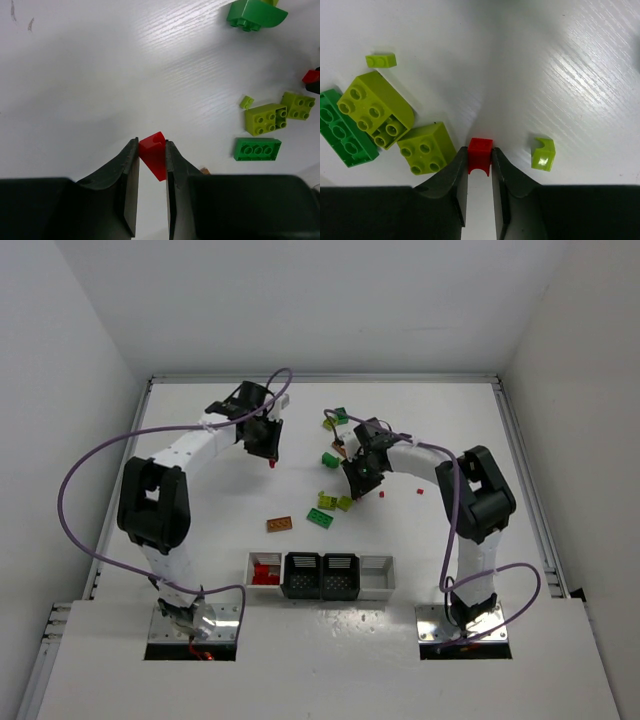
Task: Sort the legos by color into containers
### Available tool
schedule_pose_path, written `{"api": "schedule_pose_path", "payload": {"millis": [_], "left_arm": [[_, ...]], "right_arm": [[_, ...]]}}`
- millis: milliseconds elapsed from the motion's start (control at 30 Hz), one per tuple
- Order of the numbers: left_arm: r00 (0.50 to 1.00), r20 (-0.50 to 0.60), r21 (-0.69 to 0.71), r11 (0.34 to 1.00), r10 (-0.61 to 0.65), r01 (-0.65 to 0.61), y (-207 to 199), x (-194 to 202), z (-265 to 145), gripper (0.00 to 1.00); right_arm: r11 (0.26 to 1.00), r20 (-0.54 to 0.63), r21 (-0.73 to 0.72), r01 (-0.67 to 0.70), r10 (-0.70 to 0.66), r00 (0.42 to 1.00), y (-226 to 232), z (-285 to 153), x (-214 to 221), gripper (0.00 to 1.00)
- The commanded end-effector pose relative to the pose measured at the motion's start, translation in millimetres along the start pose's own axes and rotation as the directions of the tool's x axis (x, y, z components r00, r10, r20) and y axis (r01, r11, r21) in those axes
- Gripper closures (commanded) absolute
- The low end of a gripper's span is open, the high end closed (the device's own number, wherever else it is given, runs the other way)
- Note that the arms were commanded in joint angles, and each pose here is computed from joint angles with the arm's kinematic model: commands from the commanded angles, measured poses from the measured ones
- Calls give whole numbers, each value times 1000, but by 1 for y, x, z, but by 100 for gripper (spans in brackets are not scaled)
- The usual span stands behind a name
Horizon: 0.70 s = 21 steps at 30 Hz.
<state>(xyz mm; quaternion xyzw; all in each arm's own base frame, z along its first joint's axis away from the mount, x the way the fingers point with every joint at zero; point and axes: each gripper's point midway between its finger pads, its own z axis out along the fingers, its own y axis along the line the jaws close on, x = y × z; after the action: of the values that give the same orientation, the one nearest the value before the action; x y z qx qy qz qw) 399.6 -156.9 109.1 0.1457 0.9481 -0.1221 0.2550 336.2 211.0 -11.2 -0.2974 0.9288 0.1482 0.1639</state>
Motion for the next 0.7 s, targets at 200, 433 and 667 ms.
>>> {"api": "schedule_pose_path", "payload": {"millis": [200, 433, 667], "left_arm": [[976, 138, 236, 951, 170, -199, -39, 3, -60, 96], [924, 129, 368, 848, 361, -383, -60, 53, -107, 96], [866, 100, 415, 770, 490, -484, -61, 114, -136, 92]], "right_arm": [[999, 19, -31, 44, -43, 999, 16, -29, 2, 89], [983, 139, -109, 150, -134, 981, 37, -98, -28, 92], [955, 265, -170, 243, -193, 945, 71, -156, -53, 94]]}}
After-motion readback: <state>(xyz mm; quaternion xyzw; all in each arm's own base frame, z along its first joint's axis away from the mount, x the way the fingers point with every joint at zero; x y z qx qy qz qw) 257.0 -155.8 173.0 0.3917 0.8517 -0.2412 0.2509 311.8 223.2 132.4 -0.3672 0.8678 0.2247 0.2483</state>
